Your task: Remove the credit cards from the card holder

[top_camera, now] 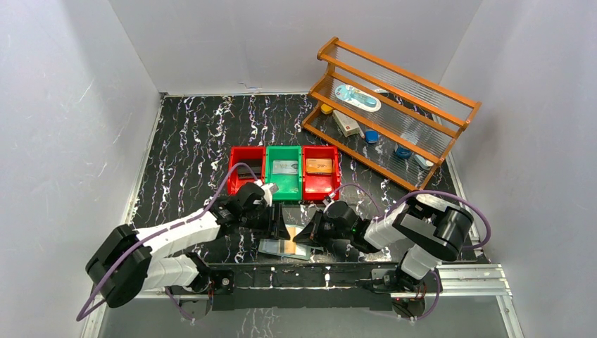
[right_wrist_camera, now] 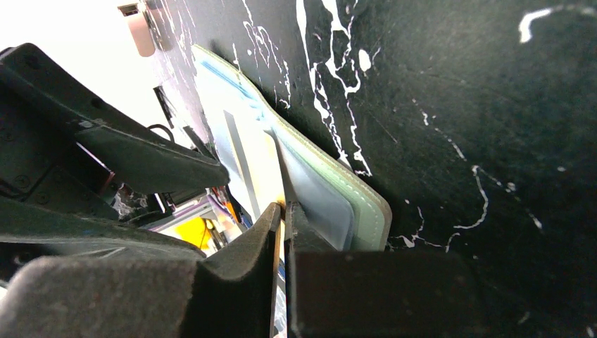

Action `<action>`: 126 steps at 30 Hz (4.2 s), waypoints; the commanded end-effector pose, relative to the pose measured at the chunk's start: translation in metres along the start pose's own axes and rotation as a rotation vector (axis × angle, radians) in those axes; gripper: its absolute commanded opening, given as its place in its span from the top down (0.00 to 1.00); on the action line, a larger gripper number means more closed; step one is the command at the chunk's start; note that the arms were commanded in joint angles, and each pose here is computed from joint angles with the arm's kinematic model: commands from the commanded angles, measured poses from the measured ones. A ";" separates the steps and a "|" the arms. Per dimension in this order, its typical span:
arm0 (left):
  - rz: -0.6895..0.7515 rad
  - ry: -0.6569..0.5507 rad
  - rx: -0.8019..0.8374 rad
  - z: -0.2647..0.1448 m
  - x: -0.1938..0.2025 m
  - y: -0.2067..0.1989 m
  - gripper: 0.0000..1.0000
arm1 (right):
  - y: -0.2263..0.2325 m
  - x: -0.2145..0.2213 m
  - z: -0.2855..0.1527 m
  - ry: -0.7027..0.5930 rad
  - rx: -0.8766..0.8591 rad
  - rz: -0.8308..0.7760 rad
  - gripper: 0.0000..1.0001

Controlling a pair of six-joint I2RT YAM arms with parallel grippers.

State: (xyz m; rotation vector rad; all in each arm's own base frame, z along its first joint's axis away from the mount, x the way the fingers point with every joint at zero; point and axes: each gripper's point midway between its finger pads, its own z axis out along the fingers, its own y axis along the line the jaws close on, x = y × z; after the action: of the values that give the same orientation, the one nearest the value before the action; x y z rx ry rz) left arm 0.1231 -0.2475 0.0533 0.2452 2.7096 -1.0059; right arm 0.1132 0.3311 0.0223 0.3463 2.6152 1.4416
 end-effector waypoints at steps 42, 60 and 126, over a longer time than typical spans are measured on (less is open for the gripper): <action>-0.035 0.100 -0.230 0.010 0.028 0.055 0.58 | 0.027 0.002 -0.002 -0.012 -0.156 -0.025 0.73; -0.030 0.093 -0.232 0.008 0.027 0.055 0.58 | 0.014 -0.001 -0.023 -0.076 -0.130 -0.040 0.92; 0.028 -0.141 -0.264 -0.041 -0.010 0.040 0.11 | 0.118 -0.235 -0.072 -0.591 0.662 -1.640 1.00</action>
State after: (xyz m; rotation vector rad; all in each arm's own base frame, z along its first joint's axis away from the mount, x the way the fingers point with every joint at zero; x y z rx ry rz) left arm 0.1408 -0.1927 0.0611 0.1558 2.6596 -0.6037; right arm 0.3176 0.2511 0.1314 -0.8629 1.8504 -0.1059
